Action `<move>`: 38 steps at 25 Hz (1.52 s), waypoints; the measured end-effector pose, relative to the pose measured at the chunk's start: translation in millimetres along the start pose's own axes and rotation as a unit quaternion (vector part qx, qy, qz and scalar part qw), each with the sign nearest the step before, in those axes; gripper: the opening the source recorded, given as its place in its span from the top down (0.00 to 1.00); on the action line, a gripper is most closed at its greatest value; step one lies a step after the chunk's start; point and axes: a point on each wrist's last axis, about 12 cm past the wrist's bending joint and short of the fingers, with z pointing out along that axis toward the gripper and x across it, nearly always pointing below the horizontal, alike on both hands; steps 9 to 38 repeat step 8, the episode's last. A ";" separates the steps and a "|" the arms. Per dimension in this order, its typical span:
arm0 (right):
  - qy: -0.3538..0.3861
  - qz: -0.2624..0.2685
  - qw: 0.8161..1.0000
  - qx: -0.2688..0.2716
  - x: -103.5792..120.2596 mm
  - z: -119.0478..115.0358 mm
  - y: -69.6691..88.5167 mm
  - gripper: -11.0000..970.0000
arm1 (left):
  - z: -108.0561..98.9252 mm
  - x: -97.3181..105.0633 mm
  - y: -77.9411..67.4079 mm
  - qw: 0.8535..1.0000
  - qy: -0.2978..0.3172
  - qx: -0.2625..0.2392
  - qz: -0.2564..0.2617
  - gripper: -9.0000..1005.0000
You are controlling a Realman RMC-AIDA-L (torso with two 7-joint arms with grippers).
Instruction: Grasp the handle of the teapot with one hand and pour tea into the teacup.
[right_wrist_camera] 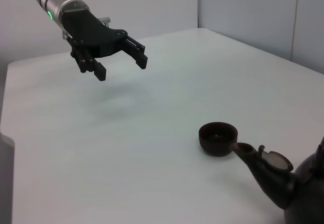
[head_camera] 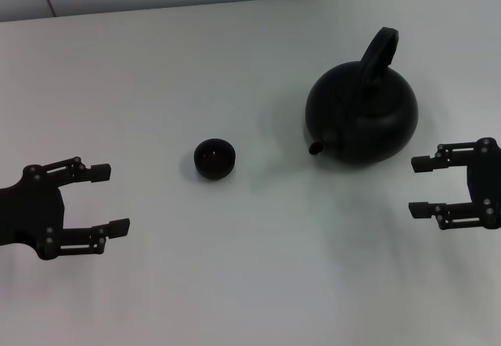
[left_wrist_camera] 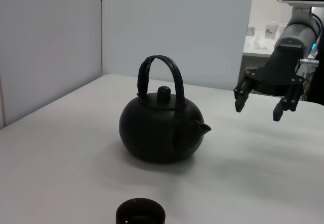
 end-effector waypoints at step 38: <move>0.004 -0.005 1.000 0.007 -0.7 -0.2 -2.7 0.29 | -0.3 -0.7 1.7 1.000 0.003 -0.004 0.000 0.14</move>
